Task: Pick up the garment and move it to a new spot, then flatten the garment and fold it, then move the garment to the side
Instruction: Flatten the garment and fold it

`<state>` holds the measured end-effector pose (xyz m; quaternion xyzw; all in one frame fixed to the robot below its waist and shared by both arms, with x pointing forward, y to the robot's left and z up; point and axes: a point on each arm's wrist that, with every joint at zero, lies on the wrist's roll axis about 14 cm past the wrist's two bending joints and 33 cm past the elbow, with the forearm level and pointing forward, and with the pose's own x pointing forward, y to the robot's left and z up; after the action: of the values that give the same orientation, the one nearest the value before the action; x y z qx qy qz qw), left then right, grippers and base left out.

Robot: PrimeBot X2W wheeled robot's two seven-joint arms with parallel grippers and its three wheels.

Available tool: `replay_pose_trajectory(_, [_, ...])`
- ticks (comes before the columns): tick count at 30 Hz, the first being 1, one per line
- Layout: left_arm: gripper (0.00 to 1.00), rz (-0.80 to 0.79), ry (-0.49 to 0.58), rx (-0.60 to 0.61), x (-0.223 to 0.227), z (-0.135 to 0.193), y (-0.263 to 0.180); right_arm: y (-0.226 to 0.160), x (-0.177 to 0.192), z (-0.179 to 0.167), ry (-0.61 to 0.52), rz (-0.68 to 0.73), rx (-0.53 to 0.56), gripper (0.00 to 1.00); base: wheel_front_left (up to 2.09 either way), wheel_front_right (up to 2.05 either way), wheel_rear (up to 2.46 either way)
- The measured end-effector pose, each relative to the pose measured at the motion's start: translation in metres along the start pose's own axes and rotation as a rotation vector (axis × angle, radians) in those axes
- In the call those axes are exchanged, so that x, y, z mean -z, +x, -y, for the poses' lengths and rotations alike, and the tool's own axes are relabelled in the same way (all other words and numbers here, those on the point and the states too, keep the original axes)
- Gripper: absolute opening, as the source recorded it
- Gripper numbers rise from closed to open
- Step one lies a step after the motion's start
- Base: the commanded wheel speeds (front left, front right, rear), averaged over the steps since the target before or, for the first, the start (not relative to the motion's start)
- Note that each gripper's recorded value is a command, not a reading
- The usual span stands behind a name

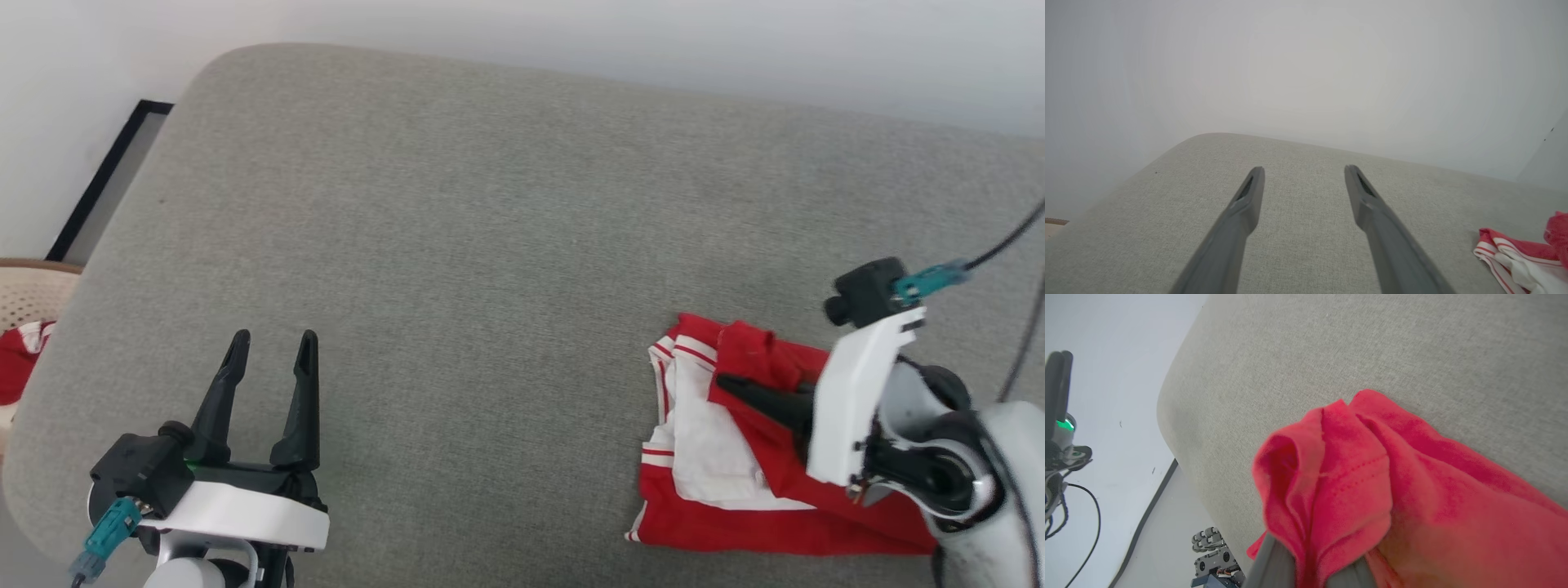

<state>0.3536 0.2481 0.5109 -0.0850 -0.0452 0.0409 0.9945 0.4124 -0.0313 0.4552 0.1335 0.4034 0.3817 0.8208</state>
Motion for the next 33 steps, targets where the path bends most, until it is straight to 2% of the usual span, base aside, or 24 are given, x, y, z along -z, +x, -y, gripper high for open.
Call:
replay_pose_trajectory(1, [1.0,0.002,0.0,-0.006,-0.001,-0.002,-0.002,0.006,0.001,-0.003,-0.008,-0.01,-0.005,0.0,0.0,0.0,0.0])
replay_pose_trajectory(2, [1.0,0.004,0.0,-0.012,-0.002,-0.003,-0.003,0.01,0.004,-0.005,-0.025,-0.03,-0.006,0.14,0.0,0.0,0.0])
replay_pose_trajectory(3, [1.0,0.006,-0.001,-0.015,-0.002,-0.004,-0.004,0.013,0.005,-0.007,-0.031,-0.038,-0.01,0.62,0.0,0.0,0.0])
replay_pose_trajectory(4, [1.0,0.007,-0.004,-0.018,-0.003,-0.005,-0.004,0.016,0.005,-0.009,-0.04,-0.04,-0.013,1.0,0.0,0.0,0.0])
replay_pose_trajectory(9, [1.0,0.021,-0.014,-0.03,-0.007,-0.008,-0.004,0.015,0.006,-0.011,-0.064,-0.055,-0.015,1.0,0.0,0.0,0.0])
replay_pose_trajectory(13, [1.0,0.032,-0.022,-0.029,-0.01,-0.009,-0.002,-0.003,-0.013,-0.003,-0.093,0.031,0.015,1.0,0.0,0.0,0.0])
replay_pose_trajectory(21, [1.0,0.041,-0.031,-0.002,-0.012,-0.005,0.004,-0.064,-0.05,0.024,-0.102,0.288,0.136,1.0,0.0,0.0,0.0])
replay_pose_trajectory(26, [1.0,0.04,-0.028,0.026,-0.011,0.001,0.009,-0.104,-0.048,0.043,-0.104,0.4,0.239,1.0,0.0,0.0,0.0])
replay_pose_trajectory(33, [1.0,0.034,-0.021,0.086,-0.01,0.015,0.016,-0.155,-0.041,0.06,-0.162,0.576,0.387,1.0,0.0,0.0,0.0])
